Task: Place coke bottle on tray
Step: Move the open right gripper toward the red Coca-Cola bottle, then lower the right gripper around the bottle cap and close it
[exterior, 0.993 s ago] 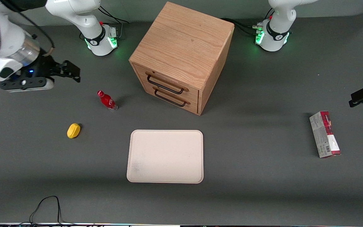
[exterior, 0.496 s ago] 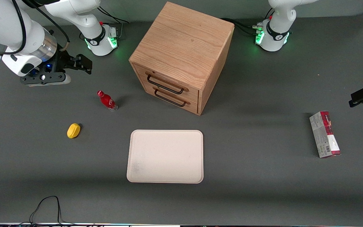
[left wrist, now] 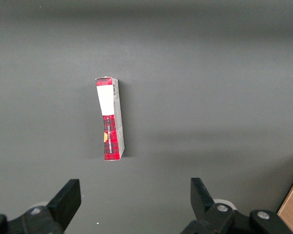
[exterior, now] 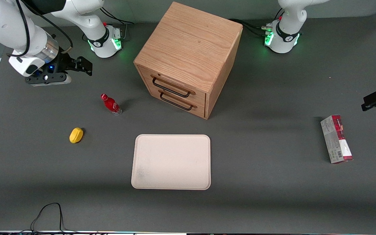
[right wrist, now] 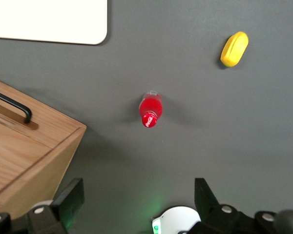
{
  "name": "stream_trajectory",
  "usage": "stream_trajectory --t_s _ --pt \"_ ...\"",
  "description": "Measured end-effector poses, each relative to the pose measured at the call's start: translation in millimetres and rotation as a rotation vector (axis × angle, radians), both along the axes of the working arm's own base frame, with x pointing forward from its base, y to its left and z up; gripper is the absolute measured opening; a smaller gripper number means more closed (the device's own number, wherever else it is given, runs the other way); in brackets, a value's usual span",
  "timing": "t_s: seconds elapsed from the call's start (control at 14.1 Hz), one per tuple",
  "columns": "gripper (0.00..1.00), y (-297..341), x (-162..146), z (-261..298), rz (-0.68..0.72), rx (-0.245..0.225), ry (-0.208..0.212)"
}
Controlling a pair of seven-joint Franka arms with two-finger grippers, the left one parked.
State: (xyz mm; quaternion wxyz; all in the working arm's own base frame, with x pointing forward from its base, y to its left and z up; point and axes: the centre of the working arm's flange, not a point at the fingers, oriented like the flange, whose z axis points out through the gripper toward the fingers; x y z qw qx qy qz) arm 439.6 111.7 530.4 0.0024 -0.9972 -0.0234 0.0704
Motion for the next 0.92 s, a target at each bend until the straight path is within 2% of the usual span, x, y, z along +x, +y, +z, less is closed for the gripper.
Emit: stream_trajectory --t_s 0.21,0.5,0.92 --pt "1.0 -3 -10 -37 0.002 0.007 -0.029" --pt "1.0 -2 -3 -93 -0.003 0.015 -0.075" --pt "0.99 -1 5 -167 -0.009 0.014 -0.092"
